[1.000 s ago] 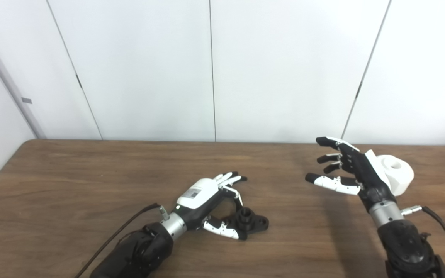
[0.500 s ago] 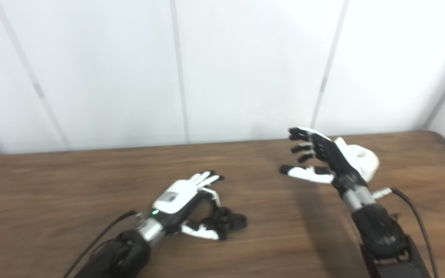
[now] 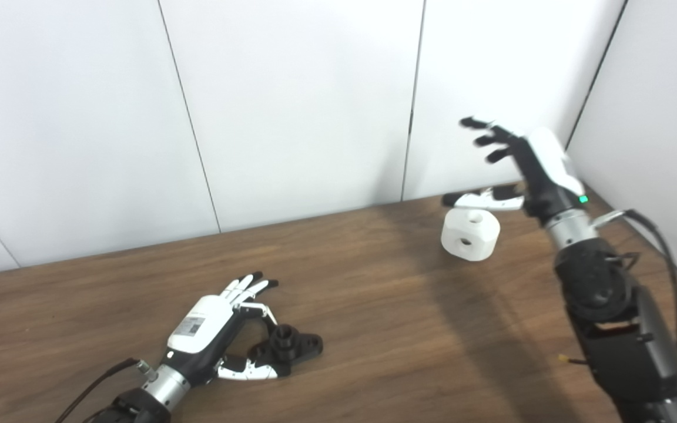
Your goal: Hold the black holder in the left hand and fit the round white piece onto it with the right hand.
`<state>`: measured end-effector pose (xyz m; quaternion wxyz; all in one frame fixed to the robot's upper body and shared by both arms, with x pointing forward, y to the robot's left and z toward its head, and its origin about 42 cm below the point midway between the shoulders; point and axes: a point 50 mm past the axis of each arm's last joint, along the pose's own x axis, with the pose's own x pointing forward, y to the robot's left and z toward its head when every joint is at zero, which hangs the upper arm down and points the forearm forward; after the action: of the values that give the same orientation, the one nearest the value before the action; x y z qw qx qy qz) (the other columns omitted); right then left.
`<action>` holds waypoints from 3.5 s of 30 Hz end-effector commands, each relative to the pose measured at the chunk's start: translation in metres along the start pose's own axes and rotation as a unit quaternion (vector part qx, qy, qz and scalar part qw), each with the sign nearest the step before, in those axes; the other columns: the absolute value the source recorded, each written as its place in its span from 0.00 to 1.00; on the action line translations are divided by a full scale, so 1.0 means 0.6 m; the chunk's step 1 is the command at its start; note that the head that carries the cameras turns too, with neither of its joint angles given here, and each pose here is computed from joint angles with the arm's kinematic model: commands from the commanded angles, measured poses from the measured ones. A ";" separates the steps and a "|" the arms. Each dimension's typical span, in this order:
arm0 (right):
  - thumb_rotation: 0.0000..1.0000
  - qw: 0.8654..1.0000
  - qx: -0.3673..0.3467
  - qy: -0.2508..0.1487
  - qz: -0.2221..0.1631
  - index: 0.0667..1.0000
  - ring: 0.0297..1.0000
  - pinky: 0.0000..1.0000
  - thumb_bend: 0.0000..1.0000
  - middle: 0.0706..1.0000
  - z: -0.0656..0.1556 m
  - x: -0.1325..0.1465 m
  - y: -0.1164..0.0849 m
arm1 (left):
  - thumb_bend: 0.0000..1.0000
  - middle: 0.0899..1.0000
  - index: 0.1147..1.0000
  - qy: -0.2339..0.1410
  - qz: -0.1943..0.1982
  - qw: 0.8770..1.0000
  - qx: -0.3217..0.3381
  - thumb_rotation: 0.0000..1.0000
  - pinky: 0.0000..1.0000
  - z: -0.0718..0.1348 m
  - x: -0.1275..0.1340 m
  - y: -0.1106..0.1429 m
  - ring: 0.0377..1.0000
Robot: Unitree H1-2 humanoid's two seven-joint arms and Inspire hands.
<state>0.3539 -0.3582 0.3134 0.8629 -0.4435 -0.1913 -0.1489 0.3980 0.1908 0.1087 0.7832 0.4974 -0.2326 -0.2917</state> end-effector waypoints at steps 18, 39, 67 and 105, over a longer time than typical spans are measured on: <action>0.44 0.994 -0.042 0.104 0.015 0.81 0.86 0.67 0.81 0.93 -0.063 0.008 -0.052 | 0.53 0.94 0.41 0.071 -0.116 0.990 0.022 0.06 1.00 -0.057 -0.092 -0.058 1.00; 0.61 0.977 0.028 0.187 0.100 0.91 0.97 0.83 1.00 1.00 -0.136 0.001 0.070 | 0.53 0.93 0.41 0.070 -0.105 0.992 0.023 0.06 1.00 -0.065 -0.100 -0.057 1.00; 0.53 0.970 0.042 0.209 0.119 0.88 0.95 0.82 1.00 0.99 -0.151 0.006 0.128 | 0.53 0.93 0.41 0.070 -0.106 0.991 0.029 0.07 1.00 -0.066 -0.105 -0.060 1.00; 0.35 0.970 0.057 0.202 0.124 0.73 0.92 0.84 0.88 0.94 -0.136 0.011 0.185 | 0.53 0.93 0.41 0.071 -0.101 0.992 0.031 0.06 1.00 -0.063 -0.109 -0.054 1.00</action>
<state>0.4118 -0.3737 0.1791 0.9140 -0.3804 0.0687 -0.1237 0.3973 0.2065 0.1056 0.7821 0.5029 -0.2328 -0.2850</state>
